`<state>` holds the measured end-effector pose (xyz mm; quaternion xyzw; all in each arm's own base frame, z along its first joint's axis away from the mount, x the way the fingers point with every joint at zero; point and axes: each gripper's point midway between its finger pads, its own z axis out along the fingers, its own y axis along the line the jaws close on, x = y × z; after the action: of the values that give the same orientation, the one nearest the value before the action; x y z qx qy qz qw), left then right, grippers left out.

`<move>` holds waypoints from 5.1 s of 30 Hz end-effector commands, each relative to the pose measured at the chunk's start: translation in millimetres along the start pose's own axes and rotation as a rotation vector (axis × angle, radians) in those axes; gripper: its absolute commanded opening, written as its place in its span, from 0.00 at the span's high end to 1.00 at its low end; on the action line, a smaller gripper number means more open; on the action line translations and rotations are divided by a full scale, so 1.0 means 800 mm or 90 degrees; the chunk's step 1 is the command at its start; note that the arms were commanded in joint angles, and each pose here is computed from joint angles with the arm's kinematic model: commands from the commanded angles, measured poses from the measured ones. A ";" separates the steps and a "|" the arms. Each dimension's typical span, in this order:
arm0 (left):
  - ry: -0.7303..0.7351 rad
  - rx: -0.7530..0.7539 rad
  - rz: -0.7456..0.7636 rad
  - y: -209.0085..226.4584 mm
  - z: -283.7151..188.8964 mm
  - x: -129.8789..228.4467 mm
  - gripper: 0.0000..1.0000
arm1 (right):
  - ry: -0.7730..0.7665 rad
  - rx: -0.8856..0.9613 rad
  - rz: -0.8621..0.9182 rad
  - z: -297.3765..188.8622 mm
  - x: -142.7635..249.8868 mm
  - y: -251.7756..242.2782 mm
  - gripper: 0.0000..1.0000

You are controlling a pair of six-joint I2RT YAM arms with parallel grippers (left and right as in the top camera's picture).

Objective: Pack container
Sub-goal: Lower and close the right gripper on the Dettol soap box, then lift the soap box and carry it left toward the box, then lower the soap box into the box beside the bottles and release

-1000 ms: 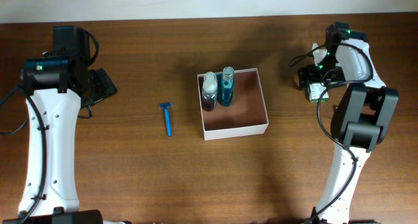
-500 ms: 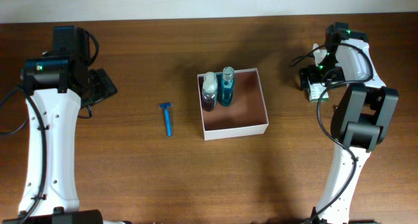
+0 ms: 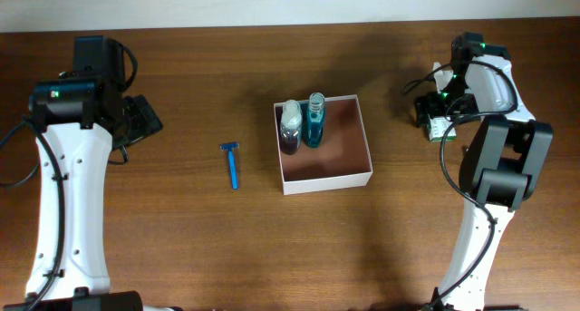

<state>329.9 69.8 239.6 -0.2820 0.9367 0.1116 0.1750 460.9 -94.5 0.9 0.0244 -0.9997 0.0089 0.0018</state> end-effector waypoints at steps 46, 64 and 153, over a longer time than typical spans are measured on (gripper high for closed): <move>0.003 -0.007 -0.008 0.002 0.003 0.000 0.01 | -0.070 -0.158 0.157 -0.200 -0.003 0.054 0.66; 0.003 -0.007 -0.008 0.002 0.003 0.000 0.01 | -0.132 -0.178 0.032 -0.338 0.135 0.170 0.62; 0.003 -0.007 -0.008 0.002 0.003 0.000 0.01 | -0.011 -0.128 -0.020 -0.167 0.069 0.266 0.37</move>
<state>329.9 69.9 239.7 -0.2820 0.9367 0.1118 0.1750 377.0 136.0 100.6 0.0385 -0.9941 -0.0931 0.0403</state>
